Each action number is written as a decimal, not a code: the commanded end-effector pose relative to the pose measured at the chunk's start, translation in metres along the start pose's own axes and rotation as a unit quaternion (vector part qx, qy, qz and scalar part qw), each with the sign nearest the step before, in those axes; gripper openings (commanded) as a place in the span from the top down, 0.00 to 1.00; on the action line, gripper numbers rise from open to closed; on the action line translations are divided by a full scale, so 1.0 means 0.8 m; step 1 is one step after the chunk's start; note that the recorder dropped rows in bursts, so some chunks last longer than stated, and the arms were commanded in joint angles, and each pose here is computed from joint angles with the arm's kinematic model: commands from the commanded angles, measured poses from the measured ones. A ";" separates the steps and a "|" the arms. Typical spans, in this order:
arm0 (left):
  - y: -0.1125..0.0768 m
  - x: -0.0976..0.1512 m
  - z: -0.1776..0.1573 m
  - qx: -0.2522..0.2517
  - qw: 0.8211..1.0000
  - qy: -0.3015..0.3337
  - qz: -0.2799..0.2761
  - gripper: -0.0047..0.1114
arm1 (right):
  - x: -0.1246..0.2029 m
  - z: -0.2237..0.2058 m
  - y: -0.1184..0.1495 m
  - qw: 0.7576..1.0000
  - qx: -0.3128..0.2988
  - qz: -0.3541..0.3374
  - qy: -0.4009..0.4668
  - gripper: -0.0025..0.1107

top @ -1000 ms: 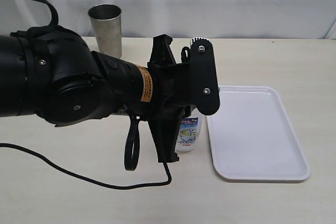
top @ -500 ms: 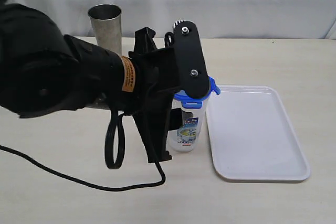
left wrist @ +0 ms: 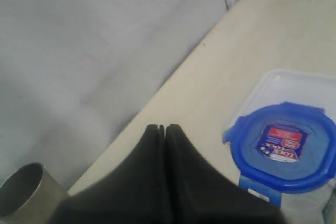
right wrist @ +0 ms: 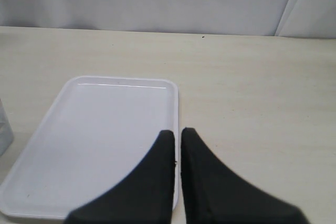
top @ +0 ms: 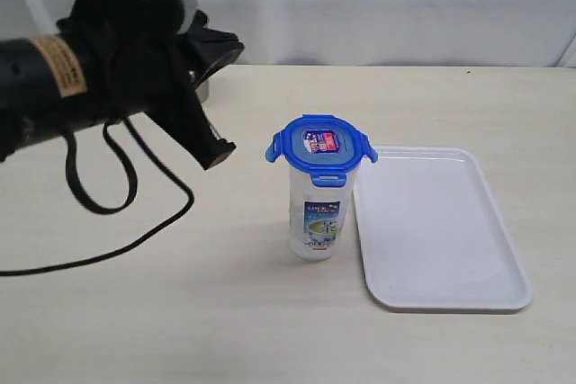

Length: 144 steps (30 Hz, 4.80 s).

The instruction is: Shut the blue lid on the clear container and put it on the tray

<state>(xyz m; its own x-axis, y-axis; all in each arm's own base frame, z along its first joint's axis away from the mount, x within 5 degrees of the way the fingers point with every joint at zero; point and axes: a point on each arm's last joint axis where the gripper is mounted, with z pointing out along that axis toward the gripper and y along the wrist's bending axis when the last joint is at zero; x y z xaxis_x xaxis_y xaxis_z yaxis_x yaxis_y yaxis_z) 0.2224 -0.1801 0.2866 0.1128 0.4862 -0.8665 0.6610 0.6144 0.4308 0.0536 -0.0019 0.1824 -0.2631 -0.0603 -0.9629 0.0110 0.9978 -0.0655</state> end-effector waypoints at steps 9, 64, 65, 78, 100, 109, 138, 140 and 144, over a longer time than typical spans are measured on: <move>0.034 0.112 -0.010 0.125 0.980 -0.111 -0.106 0.96 | 0.000 0.000 0.000 1.000 0.002 0.000 -0.004 0.94; -0.051 0.250 0.148 0.283 0.950 -0.045 -0.123 0.38 | -0.052 0.014 -0.011 0.965 0.011 0.189 -0.182 0.94; -0.052 0.251 0.148 0.283 0.951 -0.039 -0.120 0.38 | -0.052 0.020 -0.011 0.968 0.014 0.189 -0.164 0.94; -0.049 0.257 0.152 0.262 0.958 -0.016 -0.113 0.38 | -0.127 0.189 -0.007 0.992 0.004 0.081 0.099 0.94; -0.047 0.257 0.152 0.255 0.960 -0.015 -0.118 0.38 | -0.103 0.302 -0.046 0.937 -0.344 0.057 0.004 0.94; -0.049 0.254 0.151 0.265 0.957 -0.026 -0.114 0.38 | -0.021 0.322 -0.073 0.920 -0.381 0.080 0.037 0.94; -0.056 0.242 0.145 0.306 0.940 -0.072 -0.135 0.38 | -0.009 0.340 0.019 0.858 -0.510 0.006 0.063 0.94; -0.053 0.240 0.148 0.304 0.940 -0.076 -0.133 0.38 | -0.009 0.340 0.019 0.859 -0.508 0.008 0.062 0.94; -0.048 0.237 0.154 0.301 0.940 -0.070 -0.146 0.38 | -0.009 0.340 0.019 0.859 -0.508 0.008 0.062 0.94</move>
<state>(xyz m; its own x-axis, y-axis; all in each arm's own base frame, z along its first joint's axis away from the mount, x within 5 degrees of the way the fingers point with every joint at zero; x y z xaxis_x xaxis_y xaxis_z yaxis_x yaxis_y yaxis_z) 0.3062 -0.1859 0.0722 -0.0425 0.2560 -0.9657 0.9762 0.2164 0.0144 0.3168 0.0056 0.1160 -0.3847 -0.1127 -0.9161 -0.8111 0.5150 0.2772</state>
